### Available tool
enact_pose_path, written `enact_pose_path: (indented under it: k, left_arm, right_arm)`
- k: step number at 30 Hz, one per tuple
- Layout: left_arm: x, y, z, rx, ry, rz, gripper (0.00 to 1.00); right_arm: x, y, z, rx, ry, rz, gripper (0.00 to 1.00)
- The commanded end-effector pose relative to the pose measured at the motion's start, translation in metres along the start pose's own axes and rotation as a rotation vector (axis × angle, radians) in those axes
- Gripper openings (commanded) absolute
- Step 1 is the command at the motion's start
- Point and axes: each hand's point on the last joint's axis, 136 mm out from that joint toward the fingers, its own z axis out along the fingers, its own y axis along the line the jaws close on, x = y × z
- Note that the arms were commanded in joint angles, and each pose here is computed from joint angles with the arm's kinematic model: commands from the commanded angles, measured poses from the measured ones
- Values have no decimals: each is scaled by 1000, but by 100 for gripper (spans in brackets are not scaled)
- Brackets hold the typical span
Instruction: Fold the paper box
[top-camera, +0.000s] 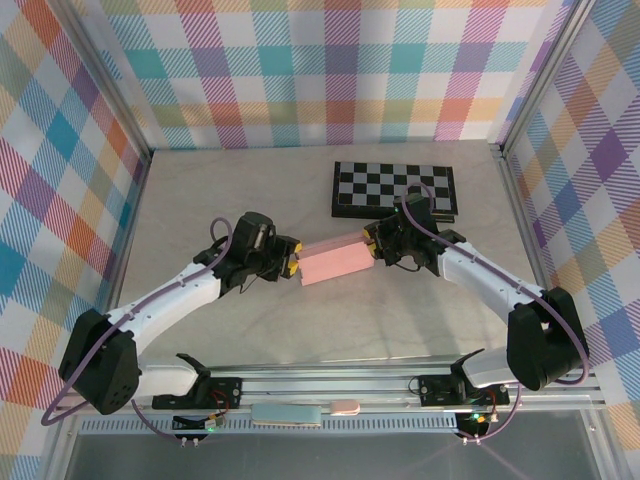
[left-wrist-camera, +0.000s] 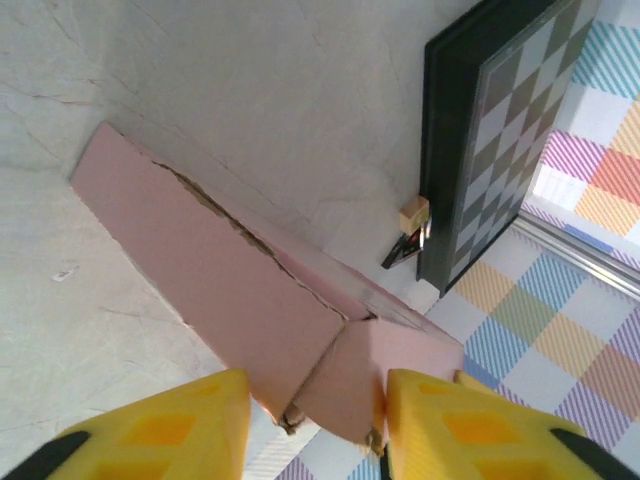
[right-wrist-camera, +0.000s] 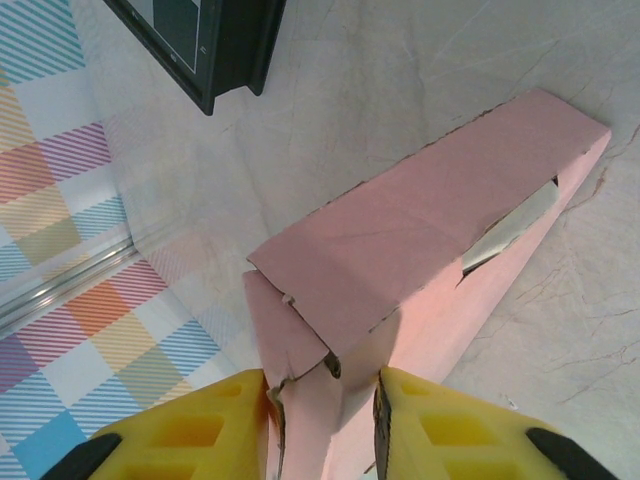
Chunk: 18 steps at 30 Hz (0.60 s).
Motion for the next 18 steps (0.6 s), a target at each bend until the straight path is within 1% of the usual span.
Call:
enact_pose_path:
  k: [1,4,9,14,15,17,18]
  left_arm:
    - [0,-2,1,21,11,-11,34]
    - [-3,1,-2,19,-9,-11,31]
    - [-1,3,3,27,9,-9,21]
    - [-2,13,3,-2,12,-6,18]
    - [-2,15,2,-7,11,-4,16]
    - [-3,21,3,-22,11,-4,7]
    - [-2,22,4,-26,15,0,6]
  right_arm:
    - [-1,-24,8,83,3,5,30]
    - [-1,-25,8,86,4,5,30]
    - [-1,-26,9,93,4,10,30]
    - [-1,-28,7,99,3,13,30]
    - [-2,-29,7,103,2,15,30]
    - [-2,-30,6,107,4,13,30]
    - [-2,-31,5,112,6,14,30]
